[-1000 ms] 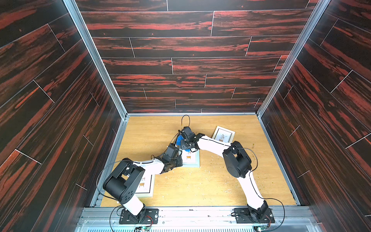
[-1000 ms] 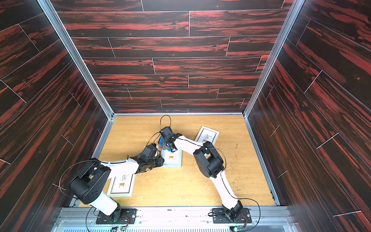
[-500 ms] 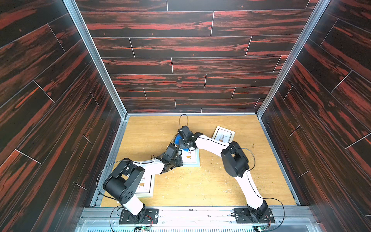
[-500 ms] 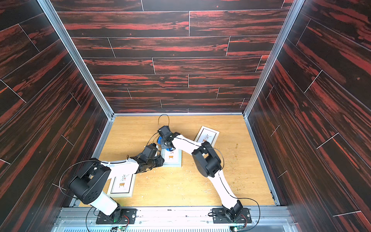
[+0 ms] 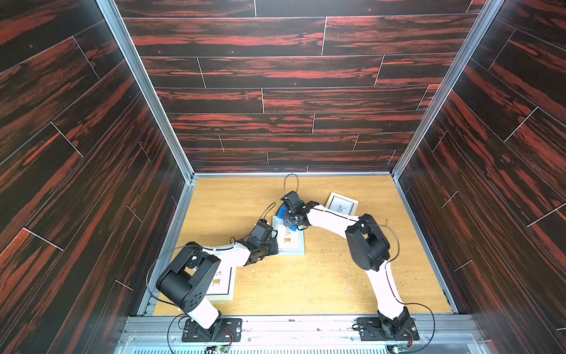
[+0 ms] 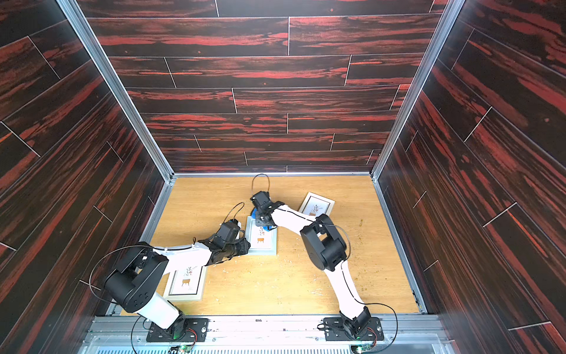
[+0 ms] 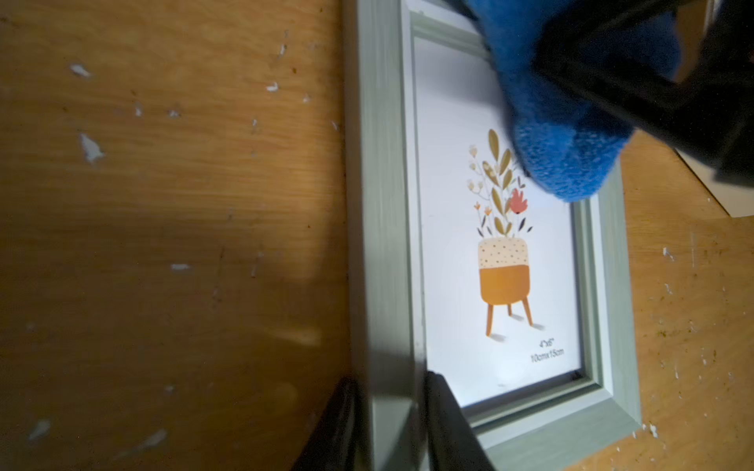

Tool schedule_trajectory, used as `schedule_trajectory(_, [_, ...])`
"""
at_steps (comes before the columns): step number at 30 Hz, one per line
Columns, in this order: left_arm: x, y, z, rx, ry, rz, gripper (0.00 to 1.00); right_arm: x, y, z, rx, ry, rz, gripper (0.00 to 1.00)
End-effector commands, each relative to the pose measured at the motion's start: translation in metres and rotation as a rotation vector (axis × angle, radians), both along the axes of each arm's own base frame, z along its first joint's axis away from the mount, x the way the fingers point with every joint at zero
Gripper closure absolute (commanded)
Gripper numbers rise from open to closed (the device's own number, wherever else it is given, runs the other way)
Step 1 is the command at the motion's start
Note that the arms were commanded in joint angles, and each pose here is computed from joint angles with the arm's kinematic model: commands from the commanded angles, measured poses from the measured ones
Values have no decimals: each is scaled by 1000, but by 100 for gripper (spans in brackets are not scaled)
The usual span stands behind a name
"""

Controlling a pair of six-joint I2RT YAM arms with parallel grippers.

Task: Wipe the picture frame with a cloth
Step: Wipe the dirt from the picture frame.

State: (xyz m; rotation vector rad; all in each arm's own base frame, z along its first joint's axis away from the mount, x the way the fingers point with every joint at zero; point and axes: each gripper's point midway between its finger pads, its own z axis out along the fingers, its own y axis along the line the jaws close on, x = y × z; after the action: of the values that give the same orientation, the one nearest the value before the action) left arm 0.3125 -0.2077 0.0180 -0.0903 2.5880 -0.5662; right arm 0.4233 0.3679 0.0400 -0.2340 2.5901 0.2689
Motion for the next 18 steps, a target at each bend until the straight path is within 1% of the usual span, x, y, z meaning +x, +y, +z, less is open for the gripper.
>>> schedule_trajectory(1, [-88, 38, -64, 177, 342, -55, 70, -14, 16, -27, -23, 63, 25, 100])
schedule_trajectory(4, [-88, 38, -65, 174, 339, -54, 70, -5, -24, -27, -100, 54, -52, 100])
schedule_trajectory(6, [-88, 37, -65, 173, 339, -55, 70, -4, -50, -27, -95, 57, -85, 100])
schedule_trajectory(8, [-87, 37, -65, 173, 338, -56, 70, -6, -60, -25, -75, 50, -86, 100])
schedule_trajectory(10, [-87, 36, -64, 171, 335, -58, 70, -11, -53, -24, -70, 51, -69, 100])
schedule_trajectory(13, [-86, 36, -64, 171, 334, -57, 70, -20, -26, -26, -60, 55, -34, 100])
schedule_trajectory(16, [-86, 36, -65, 165, 330, -52, 70, -30, 1, -31, -19, 81, 15, 100])
schedule_trajectory(18, [-87, 36, -65, 159, 328, -48, 70, -31, 3, -31, -17, 85, 22, 100])
